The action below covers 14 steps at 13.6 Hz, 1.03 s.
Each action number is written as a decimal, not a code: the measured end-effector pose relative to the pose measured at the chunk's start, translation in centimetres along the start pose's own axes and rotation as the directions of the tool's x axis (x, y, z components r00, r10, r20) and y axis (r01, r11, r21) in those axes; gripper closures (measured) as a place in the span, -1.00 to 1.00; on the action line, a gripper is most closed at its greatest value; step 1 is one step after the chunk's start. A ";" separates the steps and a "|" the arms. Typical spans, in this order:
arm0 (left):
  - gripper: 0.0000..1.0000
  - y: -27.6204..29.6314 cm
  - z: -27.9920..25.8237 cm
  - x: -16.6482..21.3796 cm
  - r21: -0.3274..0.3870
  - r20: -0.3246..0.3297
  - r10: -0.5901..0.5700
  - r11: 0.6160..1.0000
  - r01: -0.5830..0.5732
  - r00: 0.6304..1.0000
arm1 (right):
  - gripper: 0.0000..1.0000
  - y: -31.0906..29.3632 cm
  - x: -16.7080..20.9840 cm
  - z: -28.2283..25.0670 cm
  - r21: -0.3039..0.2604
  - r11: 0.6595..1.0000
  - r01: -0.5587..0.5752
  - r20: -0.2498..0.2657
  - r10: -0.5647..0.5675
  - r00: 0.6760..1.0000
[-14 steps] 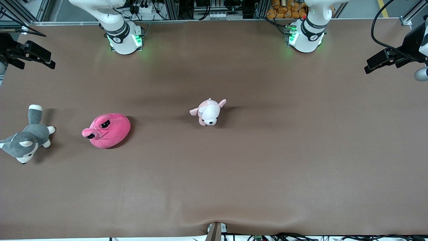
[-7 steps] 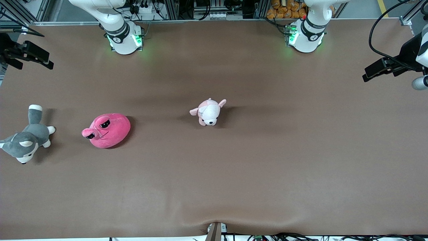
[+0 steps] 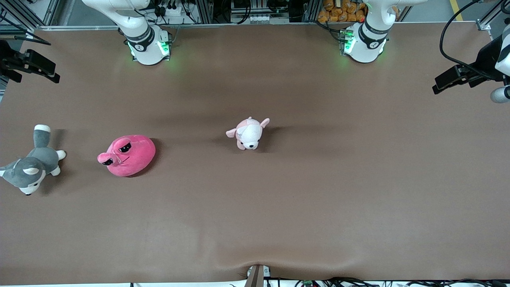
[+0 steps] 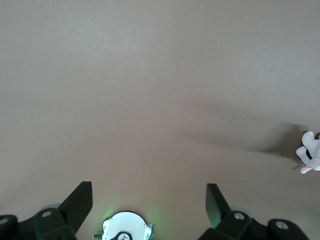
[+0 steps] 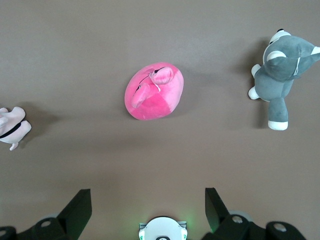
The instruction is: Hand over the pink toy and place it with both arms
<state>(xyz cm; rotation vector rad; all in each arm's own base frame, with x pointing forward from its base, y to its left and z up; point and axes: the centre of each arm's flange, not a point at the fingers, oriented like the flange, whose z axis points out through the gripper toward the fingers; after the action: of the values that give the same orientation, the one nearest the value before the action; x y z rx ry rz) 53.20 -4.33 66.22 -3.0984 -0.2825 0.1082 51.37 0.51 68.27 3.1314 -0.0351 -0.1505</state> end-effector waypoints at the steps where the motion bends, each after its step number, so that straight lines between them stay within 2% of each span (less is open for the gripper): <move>1: -1.00 0.0 0.0 0.0 0.000 0.001 0.015 1.000 -0.015 1.000 | -1.00 0.0 0.0 0.0 0.000 1.000 0.000 0.000 0.000 1.000; 10: -1.00 -0.5 -0.8 -0.3 -0.004 -0.015 0.034 0.999 -0.034 0.999 | -1.00 0.5 0.0 0.0 0.001 1.000 -0.010 0.000 0.010 1.000; 14: -1.00 -0.5 -0.7 -0.5 0.000 0.003 0.090 0.996 -0.090 0.996 | -1.00 0.5 0.0 0.0 0.001 1.000 -0.010 0.000 0.010 1.000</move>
<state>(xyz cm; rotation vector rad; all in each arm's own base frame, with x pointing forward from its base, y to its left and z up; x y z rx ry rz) 52.63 -3.92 66.95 -3.1106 -0.1430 0.1149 51.38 -0.03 68.28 3.1318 -0.0515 -0.1501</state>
